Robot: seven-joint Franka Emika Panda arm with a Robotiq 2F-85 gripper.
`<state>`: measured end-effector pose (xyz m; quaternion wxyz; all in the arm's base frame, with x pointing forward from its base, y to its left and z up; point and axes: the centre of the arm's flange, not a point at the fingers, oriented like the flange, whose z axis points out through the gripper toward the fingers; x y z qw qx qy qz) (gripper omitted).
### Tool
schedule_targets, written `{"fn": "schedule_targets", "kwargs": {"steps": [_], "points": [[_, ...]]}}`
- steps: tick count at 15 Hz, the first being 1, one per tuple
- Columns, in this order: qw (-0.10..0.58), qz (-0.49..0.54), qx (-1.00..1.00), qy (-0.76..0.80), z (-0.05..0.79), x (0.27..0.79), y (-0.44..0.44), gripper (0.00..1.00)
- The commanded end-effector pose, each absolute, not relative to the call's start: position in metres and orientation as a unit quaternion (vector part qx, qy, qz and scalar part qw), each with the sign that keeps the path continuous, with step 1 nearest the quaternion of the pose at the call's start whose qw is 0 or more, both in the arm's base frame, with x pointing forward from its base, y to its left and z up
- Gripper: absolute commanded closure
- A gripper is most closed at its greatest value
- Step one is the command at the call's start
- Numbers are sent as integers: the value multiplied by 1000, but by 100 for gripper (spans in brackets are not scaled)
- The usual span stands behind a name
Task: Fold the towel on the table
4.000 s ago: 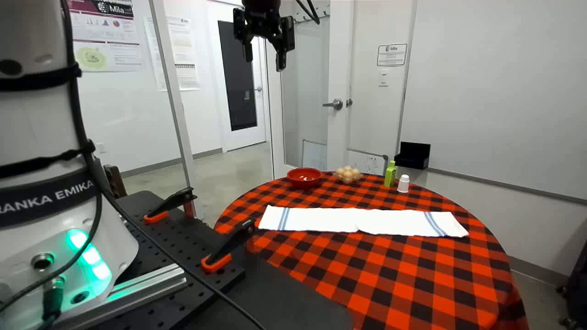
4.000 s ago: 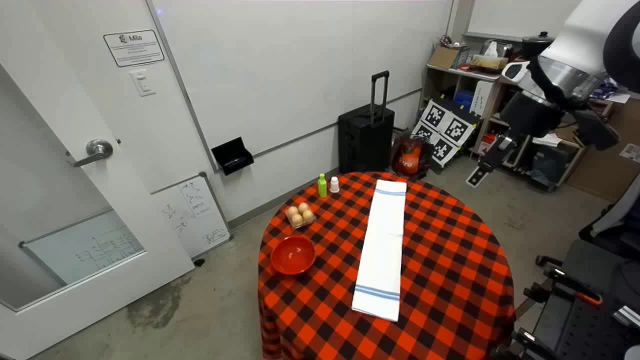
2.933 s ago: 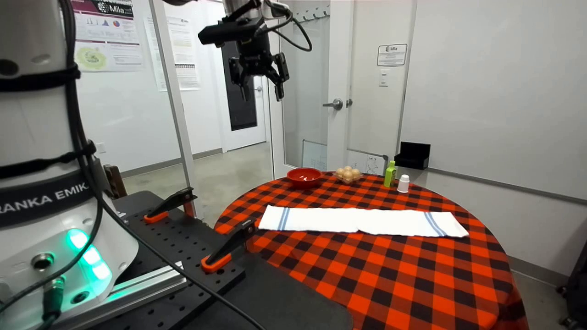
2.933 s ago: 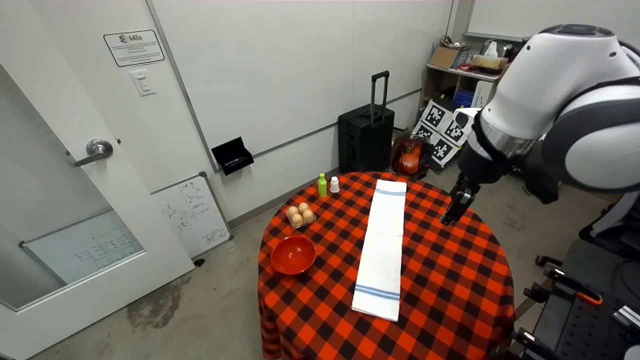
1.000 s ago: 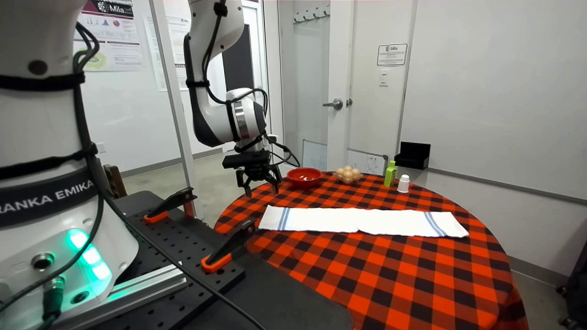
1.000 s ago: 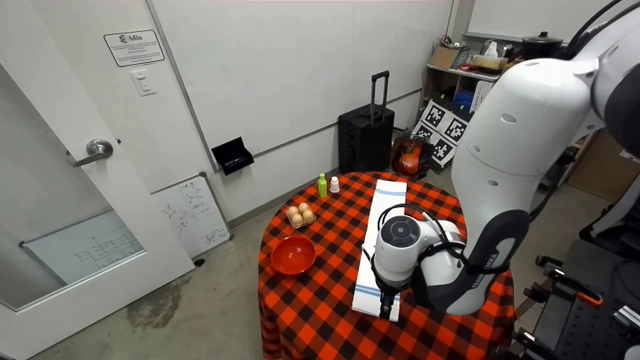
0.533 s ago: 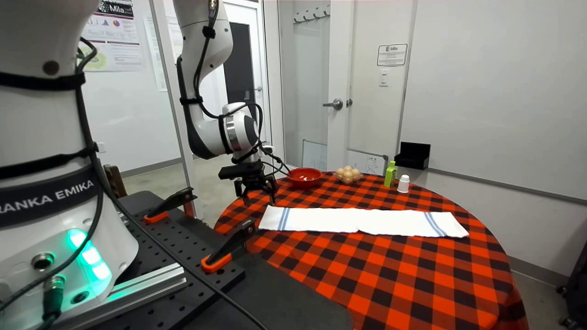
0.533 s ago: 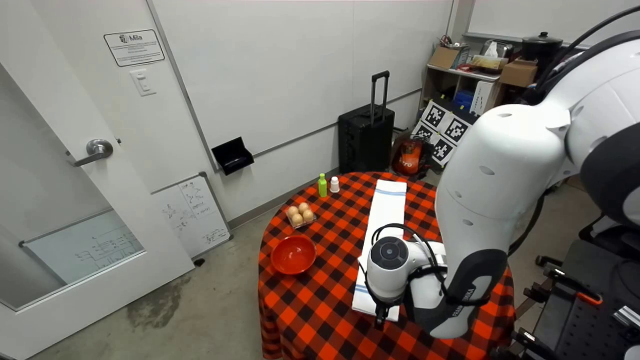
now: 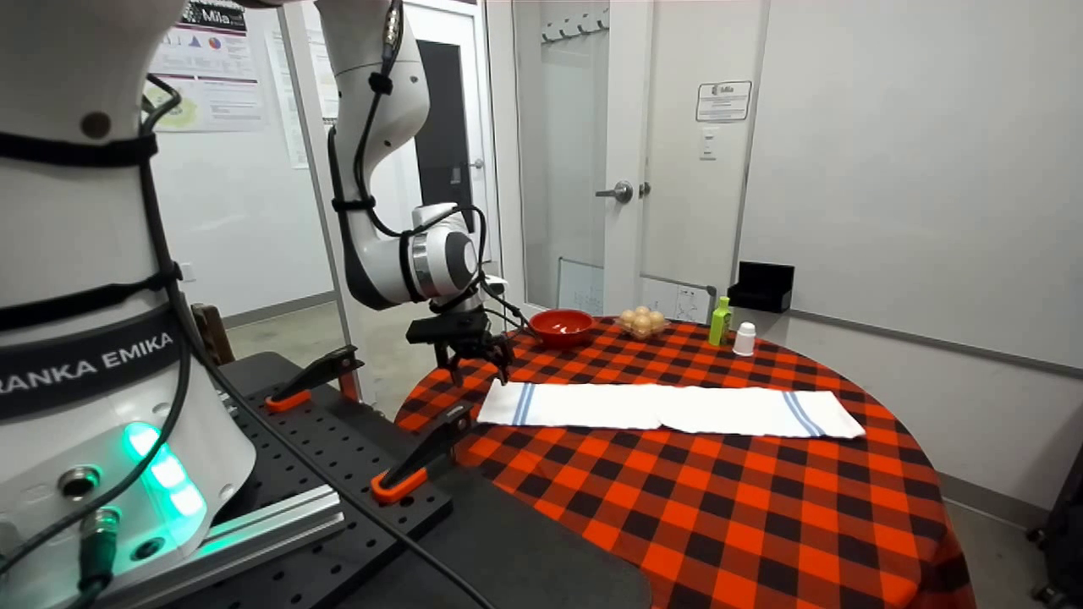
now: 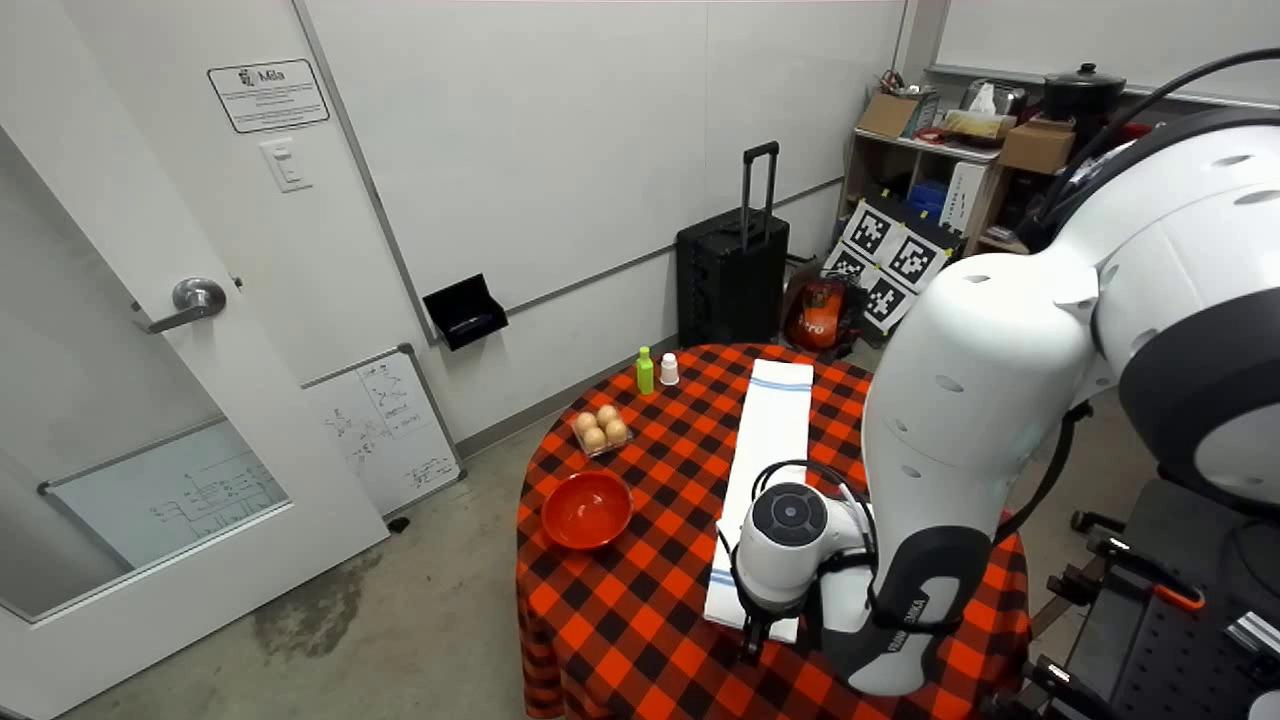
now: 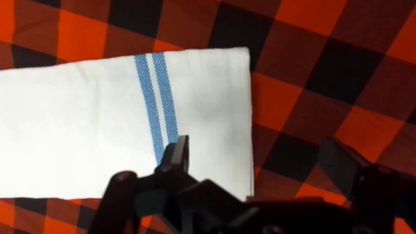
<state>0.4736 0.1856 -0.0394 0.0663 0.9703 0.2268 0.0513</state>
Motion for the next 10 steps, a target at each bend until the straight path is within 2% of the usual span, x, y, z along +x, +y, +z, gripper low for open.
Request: {"fn": "schedule_targets", "kwargs": {"steps": [1, 10], "points": [[66, 71, 965, 243, -55, 477, 182, 0], [105, 94, 949, 281, -72, 479, 170, 0]]}}
